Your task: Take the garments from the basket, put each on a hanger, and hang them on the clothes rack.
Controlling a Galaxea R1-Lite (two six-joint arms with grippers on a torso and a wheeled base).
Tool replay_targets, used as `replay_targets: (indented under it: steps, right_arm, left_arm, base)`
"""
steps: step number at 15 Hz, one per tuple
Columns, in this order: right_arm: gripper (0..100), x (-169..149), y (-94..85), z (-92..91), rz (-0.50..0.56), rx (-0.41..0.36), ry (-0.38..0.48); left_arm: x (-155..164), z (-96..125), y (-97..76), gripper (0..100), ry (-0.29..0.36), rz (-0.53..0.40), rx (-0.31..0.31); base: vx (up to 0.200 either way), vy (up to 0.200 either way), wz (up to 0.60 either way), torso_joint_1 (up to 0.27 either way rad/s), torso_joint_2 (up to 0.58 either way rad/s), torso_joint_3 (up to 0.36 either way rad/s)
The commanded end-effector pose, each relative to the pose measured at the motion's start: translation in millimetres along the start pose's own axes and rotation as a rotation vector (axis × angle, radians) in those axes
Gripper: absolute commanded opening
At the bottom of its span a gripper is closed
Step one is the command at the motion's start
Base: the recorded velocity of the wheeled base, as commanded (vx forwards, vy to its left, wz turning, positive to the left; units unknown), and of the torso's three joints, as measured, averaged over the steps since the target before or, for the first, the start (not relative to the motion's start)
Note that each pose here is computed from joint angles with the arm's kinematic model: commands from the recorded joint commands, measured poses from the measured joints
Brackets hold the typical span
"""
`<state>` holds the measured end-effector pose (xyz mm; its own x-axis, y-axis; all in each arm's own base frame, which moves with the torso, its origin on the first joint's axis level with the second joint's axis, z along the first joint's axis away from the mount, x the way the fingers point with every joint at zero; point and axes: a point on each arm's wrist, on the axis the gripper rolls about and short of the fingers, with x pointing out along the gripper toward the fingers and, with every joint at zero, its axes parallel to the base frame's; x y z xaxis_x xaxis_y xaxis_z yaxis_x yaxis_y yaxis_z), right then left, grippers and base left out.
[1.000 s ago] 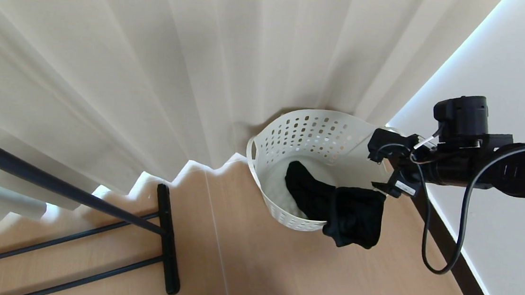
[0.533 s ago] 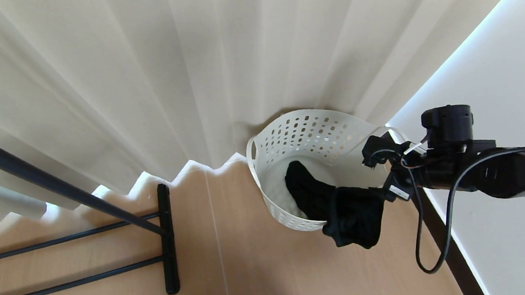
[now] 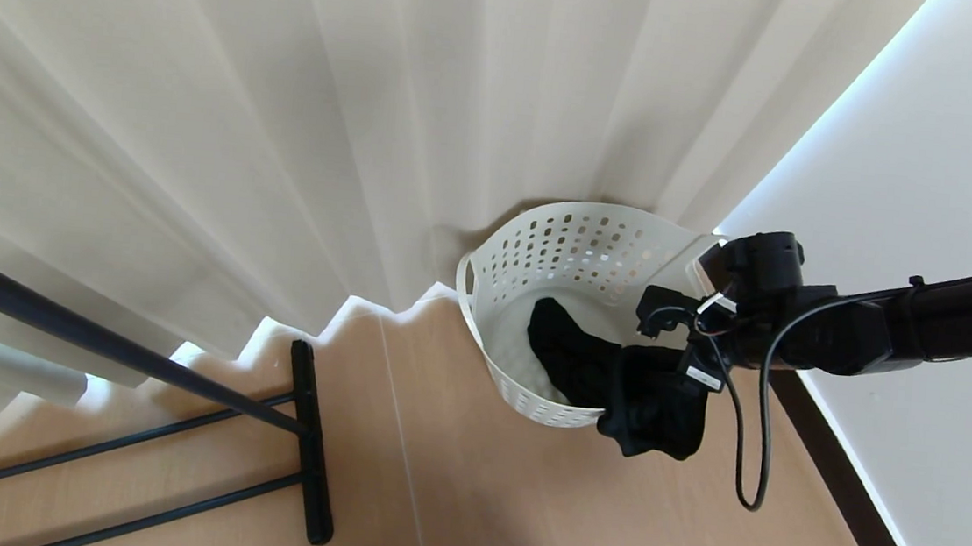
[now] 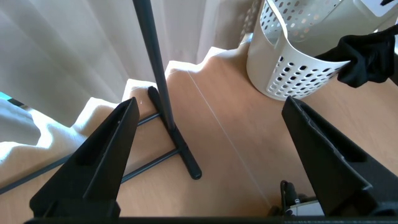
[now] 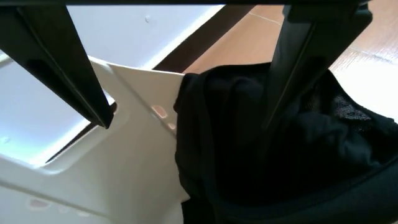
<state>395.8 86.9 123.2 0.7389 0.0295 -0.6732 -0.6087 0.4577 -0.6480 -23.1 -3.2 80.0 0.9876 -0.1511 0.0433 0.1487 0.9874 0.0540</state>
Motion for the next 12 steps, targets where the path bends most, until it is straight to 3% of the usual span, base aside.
replay_targets:
  steps: [1,12]
  right_arm:
    - [100,19,5.5,0.1,0.022,-0.002,0.016]
    - [100,40,-5.1,10.5,-0.013,0.011,-0.001]
  left_arm:
    - [0,0,0.0,100,-0.001,0.000,0.000]
    - [0,0,0.0,100,-0.001,0.000,0.000]
  base:
    - [0.000,0.000,0.00,0.000,0.00,0.000]
    - [0.000,0.000,0.00,0.000,0.00,0.000]
